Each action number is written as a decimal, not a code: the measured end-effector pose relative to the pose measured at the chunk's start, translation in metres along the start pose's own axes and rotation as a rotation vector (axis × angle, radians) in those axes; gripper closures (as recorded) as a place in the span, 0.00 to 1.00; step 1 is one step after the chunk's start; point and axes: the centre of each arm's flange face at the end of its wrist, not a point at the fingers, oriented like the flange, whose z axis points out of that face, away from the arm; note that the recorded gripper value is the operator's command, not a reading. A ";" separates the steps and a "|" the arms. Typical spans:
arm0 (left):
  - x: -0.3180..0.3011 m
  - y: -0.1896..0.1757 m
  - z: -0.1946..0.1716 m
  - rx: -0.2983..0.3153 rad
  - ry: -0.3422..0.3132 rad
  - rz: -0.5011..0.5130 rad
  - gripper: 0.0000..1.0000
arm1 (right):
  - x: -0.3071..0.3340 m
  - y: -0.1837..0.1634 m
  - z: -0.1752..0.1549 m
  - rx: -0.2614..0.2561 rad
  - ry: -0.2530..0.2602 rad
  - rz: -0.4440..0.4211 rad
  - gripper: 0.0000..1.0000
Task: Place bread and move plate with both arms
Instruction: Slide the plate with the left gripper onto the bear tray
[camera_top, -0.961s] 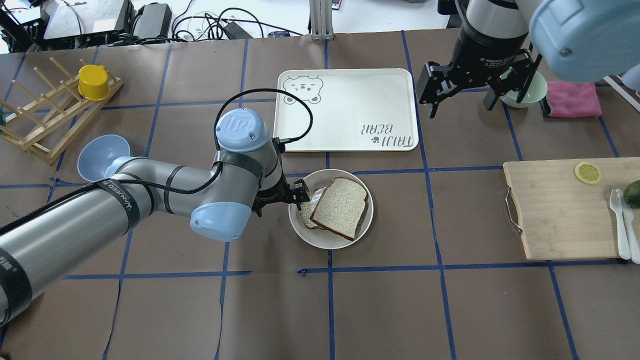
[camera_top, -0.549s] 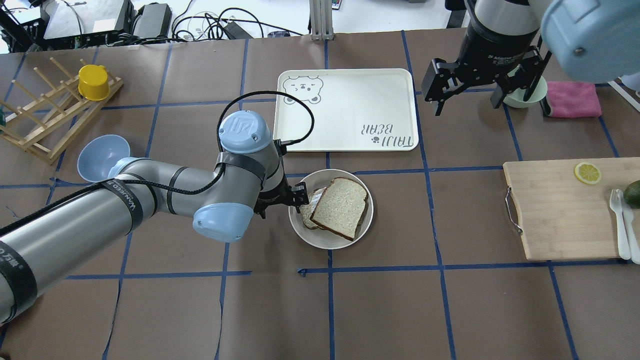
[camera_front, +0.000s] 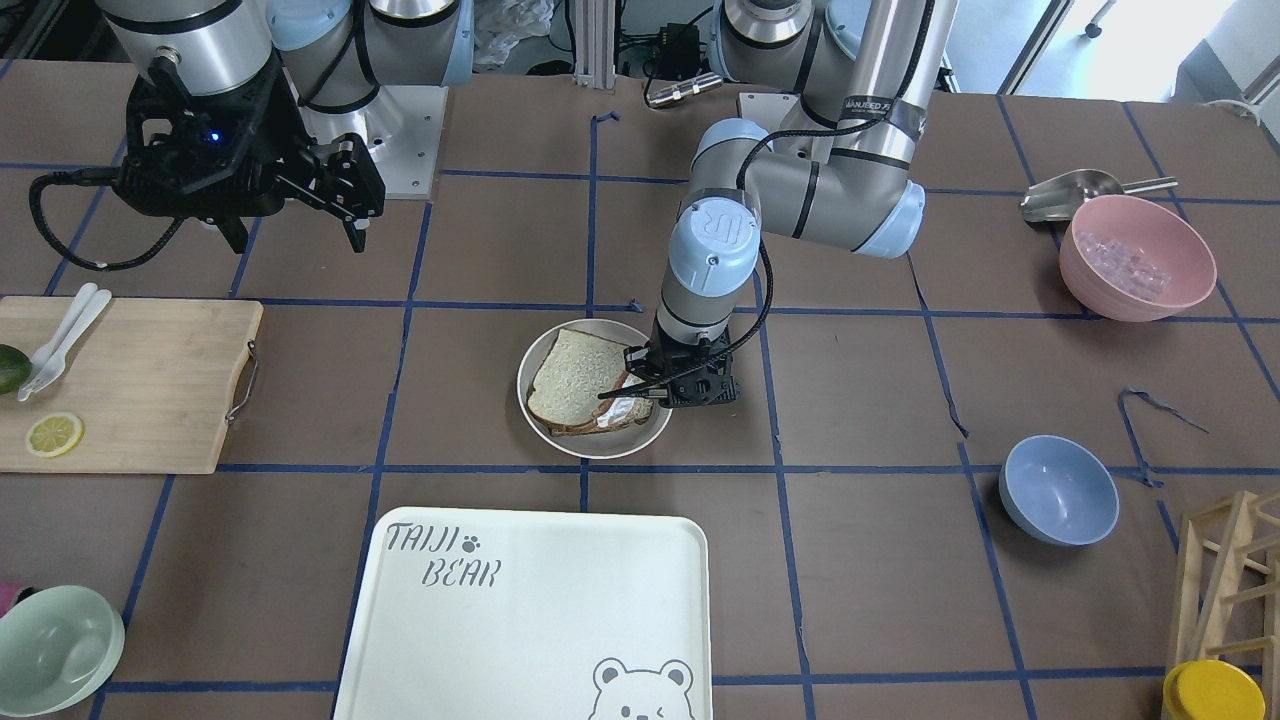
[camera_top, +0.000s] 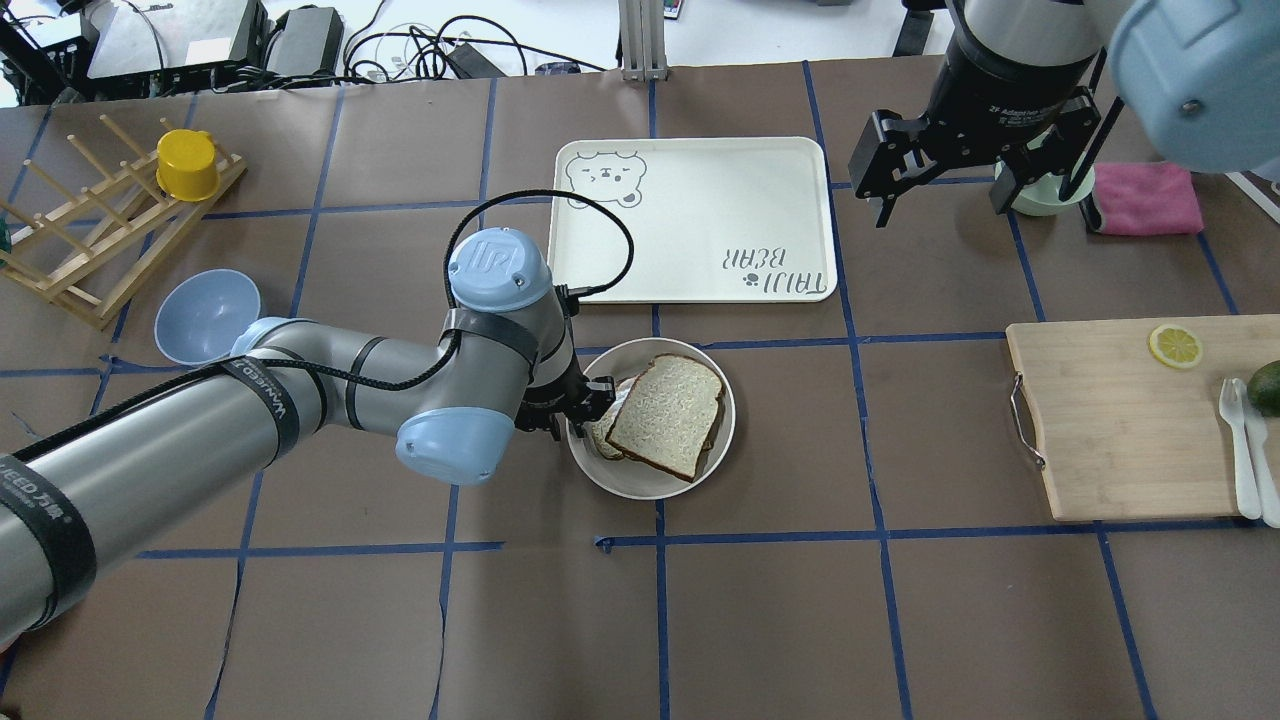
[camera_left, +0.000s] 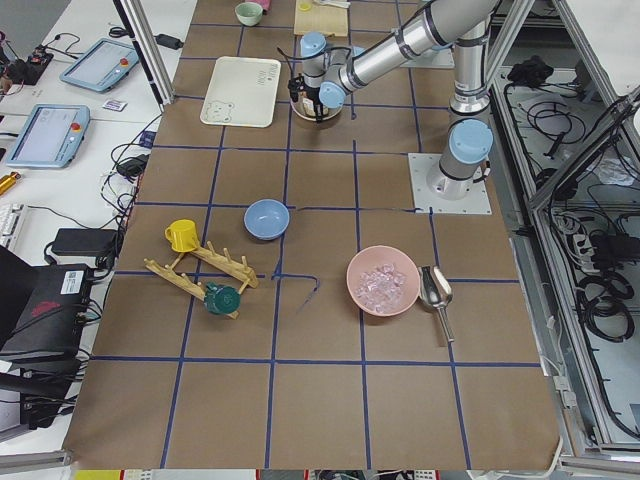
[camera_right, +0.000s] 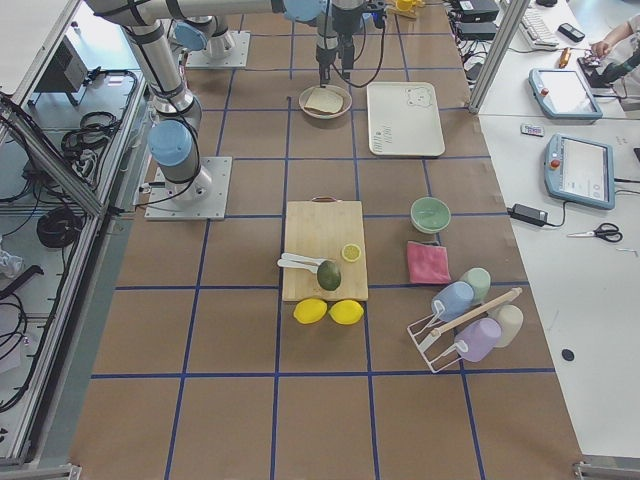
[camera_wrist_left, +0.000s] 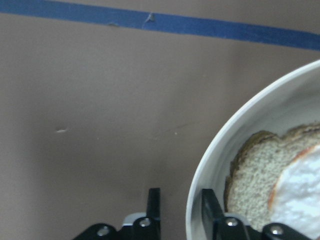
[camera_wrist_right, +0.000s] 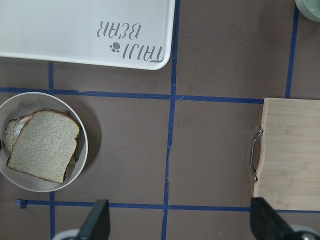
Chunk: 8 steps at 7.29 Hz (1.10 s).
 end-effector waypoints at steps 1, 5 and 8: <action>0.002 0.000 -0.002 0.002 0.015 0.000 1.00 | 0.000 0.000 -0.001 0.003 0.000 0.000 0.00; 0.002 -0.005 -0.027 0.061 0.092 0.000 1.00 | 0.001 0.002 -0.004 0.008 0.003 0.007 0.00; -0.010 -0.020 -0.037 0.081 0.227 0.006 1.00 | 0.002 0.004 -0.004 0.004 0.008 0.007 0.00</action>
